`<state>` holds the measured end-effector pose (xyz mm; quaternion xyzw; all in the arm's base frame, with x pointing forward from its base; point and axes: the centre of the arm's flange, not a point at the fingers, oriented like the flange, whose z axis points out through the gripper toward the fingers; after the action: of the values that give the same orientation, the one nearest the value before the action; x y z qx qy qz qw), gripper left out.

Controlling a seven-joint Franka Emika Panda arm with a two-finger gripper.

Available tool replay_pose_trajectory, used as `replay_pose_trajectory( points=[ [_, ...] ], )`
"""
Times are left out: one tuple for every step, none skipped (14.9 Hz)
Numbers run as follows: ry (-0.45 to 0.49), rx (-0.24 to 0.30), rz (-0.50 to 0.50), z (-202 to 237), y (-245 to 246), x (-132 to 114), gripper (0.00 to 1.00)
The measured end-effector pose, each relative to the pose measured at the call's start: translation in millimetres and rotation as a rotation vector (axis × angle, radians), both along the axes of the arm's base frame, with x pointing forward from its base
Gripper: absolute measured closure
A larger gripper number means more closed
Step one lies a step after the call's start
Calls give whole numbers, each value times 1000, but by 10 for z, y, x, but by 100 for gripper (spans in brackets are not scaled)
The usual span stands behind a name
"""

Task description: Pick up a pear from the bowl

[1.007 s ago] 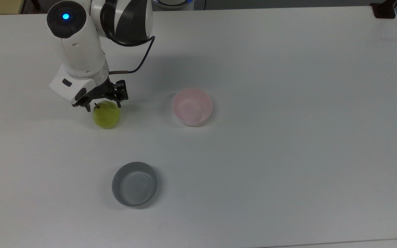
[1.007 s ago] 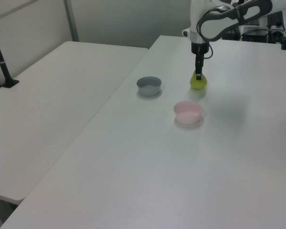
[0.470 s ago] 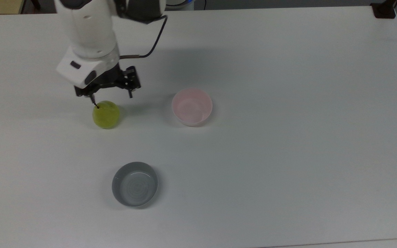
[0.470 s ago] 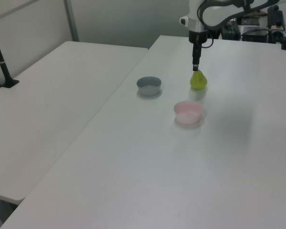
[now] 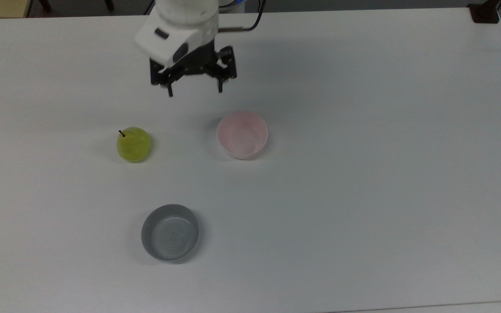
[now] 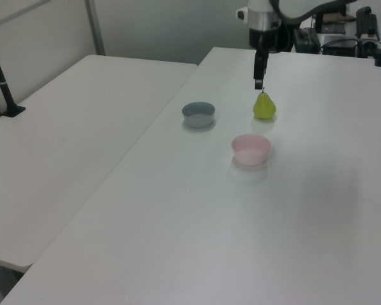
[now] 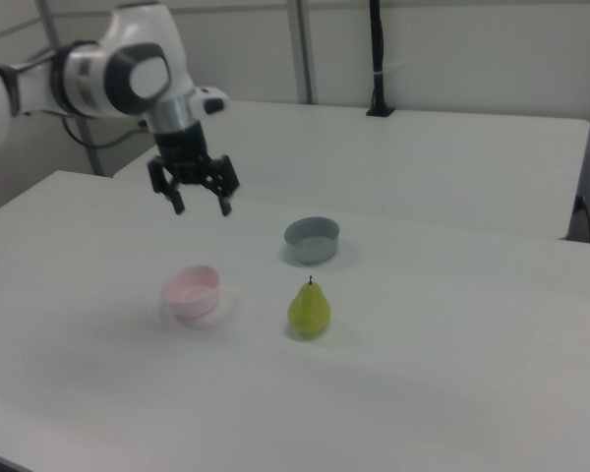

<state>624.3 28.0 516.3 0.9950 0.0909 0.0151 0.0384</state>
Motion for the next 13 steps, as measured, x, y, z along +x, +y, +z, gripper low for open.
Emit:
replay_pose_trajectory(
  points=[
    [-8,1,-13,197,82,-106,0],
    [-11,2,-29,305,117,-171,0],
    [-9,2,-51,393,158,-237,0],
    [-3,2,-74,457,195,-295,0],
    [1,2,-99,510,224,-345,0],
    [1,3,-116,542,235,-372,0],
    [2,3,-129,559,233,-388,0],
    [6,2,-139,559,225,-396,0],
    [13,1,-144,549,213,-402,0],
    [17,0,-147,539,202,-406,0],
    [19,-1,-148,533,193,-408,0],
    [20,-1,-150,530,187,-408,0],
    [20,-1,-152,529,178,-407,0]
  ],
)
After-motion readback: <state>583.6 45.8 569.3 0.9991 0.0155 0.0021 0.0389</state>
